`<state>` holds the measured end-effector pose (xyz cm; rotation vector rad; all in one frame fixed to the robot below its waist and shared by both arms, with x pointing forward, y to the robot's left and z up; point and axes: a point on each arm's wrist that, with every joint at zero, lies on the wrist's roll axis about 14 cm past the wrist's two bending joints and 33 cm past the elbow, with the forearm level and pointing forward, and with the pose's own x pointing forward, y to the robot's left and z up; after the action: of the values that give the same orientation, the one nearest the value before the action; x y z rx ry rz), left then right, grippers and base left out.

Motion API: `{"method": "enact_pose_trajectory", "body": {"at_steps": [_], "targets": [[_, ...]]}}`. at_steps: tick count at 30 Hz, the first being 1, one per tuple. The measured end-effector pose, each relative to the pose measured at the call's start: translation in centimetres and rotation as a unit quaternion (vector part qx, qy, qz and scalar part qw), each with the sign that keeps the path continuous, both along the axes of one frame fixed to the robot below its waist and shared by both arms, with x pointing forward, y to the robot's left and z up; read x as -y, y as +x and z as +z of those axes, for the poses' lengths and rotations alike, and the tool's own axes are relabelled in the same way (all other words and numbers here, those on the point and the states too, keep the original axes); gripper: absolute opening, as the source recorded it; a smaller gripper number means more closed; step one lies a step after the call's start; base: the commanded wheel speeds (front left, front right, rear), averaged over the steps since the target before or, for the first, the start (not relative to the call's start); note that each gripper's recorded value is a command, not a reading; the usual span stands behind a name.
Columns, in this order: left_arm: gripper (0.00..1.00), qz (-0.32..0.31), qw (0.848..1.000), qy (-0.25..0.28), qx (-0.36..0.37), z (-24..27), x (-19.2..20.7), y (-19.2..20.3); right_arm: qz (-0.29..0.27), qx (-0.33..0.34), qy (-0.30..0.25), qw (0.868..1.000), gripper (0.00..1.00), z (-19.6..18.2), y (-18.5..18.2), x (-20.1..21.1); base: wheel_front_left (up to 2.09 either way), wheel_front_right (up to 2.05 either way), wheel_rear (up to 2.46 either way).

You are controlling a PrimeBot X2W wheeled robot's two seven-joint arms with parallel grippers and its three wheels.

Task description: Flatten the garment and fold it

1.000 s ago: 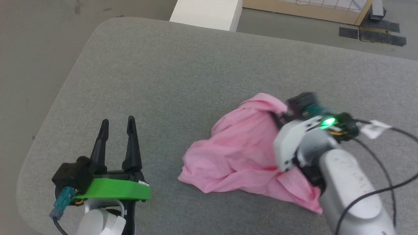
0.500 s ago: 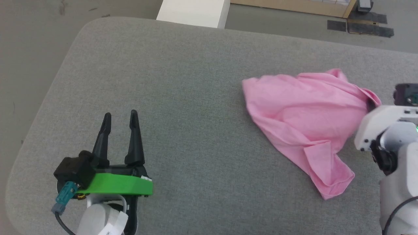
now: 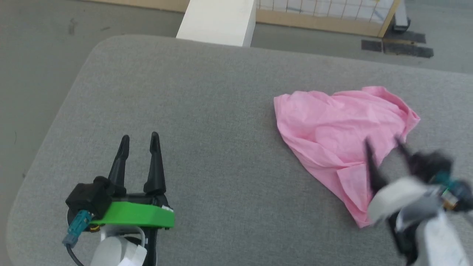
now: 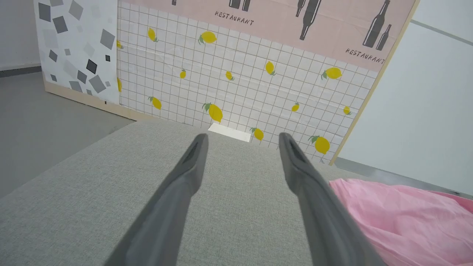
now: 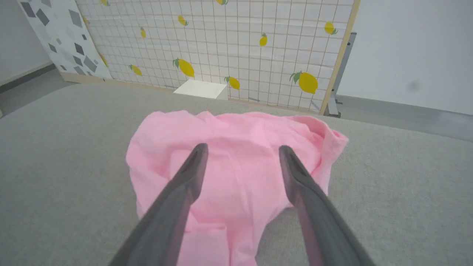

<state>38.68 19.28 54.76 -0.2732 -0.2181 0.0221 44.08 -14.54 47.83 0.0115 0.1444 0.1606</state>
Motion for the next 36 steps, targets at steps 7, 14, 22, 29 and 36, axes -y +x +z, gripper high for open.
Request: {"method": "enact_pose_trajectory", "body": {"at_steps": [7,14,22,29,36], "targets": [[1.00,-0.020,1.000,-0.003,0.010,0.6,1.2,0.0,0.061,-0.051,-0.029,0.996,1.00,-2.5,-6.0,-3.3,0.00,0.00,0.00],[1.00,-0.033,0.999,-0.004,0.011,0.6,1.9,0.2,0.063,-0.110,-0.084,0.988,1.00,-4.8,-6.1,-2.8,0.00,0.00,0.00],[1.00,-0.025,1.000,-0.005,-0.005,-0.5,1.4,0.4,0.074,-0.157,-0.134,0.976,0.89,-6.9,-3.8,-3.0,0.00,0.00,0.00],[1.00,-0.019,1.000,-0.005,-0.015,-1.2,1.0,0.5,0.072,-0.163,-0.123,0.976,0.00,-7.4,-2.2,-3.1,0.00,0.00,0.00],[1.00,-0.016,1.000,-0.005,-0.010,-0.8,0.8,0.5,0.017,-0.114,-0.038,0.993,0.00,-4.2,-1.2,-0.7,0.00,0.00,0.00]]}}
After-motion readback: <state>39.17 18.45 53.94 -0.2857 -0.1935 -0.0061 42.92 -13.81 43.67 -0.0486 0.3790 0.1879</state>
